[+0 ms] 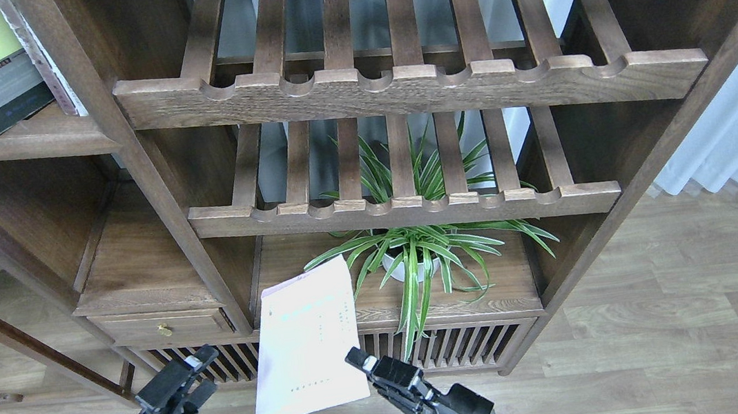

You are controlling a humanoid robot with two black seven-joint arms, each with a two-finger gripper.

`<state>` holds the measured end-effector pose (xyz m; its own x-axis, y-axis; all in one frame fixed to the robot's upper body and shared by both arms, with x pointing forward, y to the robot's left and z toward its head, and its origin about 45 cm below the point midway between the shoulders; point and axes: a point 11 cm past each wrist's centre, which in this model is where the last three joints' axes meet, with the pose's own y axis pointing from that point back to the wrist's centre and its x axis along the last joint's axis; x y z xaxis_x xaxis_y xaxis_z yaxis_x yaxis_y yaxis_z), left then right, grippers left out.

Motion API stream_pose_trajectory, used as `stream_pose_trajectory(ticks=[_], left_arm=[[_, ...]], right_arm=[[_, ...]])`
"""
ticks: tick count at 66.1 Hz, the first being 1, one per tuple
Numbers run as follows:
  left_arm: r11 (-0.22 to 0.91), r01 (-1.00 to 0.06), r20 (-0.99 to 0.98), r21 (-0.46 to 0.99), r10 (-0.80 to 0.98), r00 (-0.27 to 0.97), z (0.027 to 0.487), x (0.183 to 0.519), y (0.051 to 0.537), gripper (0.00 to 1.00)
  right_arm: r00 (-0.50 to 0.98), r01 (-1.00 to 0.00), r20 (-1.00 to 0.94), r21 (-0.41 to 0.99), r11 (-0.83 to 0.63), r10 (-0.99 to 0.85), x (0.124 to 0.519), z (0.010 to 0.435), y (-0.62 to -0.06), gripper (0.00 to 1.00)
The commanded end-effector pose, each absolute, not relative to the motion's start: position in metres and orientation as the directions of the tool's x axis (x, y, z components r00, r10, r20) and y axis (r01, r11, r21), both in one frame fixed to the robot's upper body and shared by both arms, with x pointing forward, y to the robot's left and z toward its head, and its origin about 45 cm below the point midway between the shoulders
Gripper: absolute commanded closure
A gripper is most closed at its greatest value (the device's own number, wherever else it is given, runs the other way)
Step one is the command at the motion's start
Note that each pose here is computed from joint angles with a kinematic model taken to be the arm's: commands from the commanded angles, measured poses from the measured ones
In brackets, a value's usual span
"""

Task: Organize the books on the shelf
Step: 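Pass the white book from the right gripper to the left gripper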

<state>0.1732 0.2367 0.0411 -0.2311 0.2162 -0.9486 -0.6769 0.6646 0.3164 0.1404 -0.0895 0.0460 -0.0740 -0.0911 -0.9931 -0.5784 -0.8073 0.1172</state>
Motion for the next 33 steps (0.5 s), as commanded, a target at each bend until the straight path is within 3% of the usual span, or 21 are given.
stream_pose_trajectory(ticks=[1,11,15,16,33], left_arm=[[0.671,-0.673,-0.950,0.311,0.204,-0.235,0.040,0.171,0.230,0.14],[0.674,-0.678,-0.955,0.295,0.182,-0.235,0.040,0.173,0.222,0.25],[0.673,-0.679,-0.956,0.292,0.178,-0.235,0.040,0.173,0.220,0.35],[0.673,-0.682,-0.957,0.287,0.172,-0.233,0.040,0.173,0.218,0.43],[0.667,-0.689,-0.959,0.282,0.170,-0.228,0.042,0.177,0.218,0.81]], right_arm=[[-0.074,-0.576,-0.993,0.116,-0.809,-0.090,0.140,0.046,-0.089,0.94],[-0.074,-0.575,-0.993,0.116,-0.810,-0.090,0.140,0.046,-0.089,0.94],[-0.074,-0.575,-0.993,0.116,-0.810,-0.090,0.140,0.046,-0.089,0.94],[-0.074,-0.575,-0.993,0.116,-0.810,-0.090,0.140,0.046,-0.089,0.93],[-0.076,-0.575,-0.993,0.117,-0.810,-0.090,0.139,0.046,-0.089,0.93]])
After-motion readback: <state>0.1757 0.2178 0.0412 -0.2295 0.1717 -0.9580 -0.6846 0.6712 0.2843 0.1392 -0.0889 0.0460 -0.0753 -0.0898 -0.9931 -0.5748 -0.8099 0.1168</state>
